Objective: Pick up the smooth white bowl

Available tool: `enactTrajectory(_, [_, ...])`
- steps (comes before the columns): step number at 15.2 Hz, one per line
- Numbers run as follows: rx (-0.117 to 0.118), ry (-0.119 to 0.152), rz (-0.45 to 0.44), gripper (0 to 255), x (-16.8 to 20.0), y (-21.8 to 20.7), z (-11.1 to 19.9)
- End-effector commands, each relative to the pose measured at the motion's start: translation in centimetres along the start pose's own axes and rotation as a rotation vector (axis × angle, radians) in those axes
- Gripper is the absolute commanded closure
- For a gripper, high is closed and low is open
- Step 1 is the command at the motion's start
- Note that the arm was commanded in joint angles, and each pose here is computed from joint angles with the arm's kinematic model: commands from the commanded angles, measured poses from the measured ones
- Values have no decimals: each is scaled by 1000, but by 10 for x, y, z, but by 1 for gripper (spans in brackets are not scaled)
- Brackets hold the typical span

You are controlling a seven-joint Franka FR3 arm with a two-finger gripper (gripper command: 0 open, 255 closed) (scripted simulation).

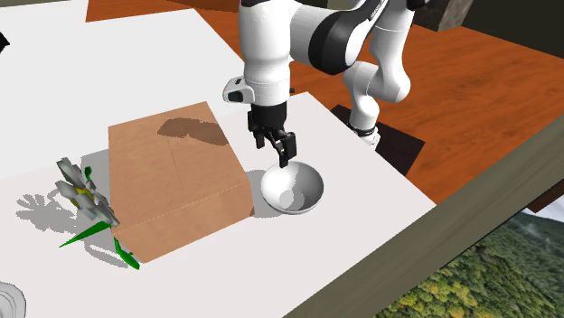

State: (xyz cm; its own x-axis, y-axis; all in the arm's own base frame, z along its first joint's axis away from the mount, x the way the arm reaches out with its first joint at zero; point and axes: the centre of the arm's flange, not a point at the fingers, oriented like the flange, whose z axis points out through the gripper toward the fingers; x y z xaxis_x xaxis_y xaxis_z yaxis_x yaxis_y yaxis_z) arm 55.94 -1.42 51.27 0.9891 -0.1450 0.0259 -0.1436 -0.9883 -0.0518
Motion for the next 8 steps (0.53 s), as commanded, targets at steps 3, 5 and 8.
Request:
enactTrajectory(3, [0, 1, 0, 0, 2, 1, 21])
enactTrajectory(5, [0, 1, 0, 0, 1, 2, 29])
enactTrajectory(8, [0, 1, 0, 255, 1, 2, 29])
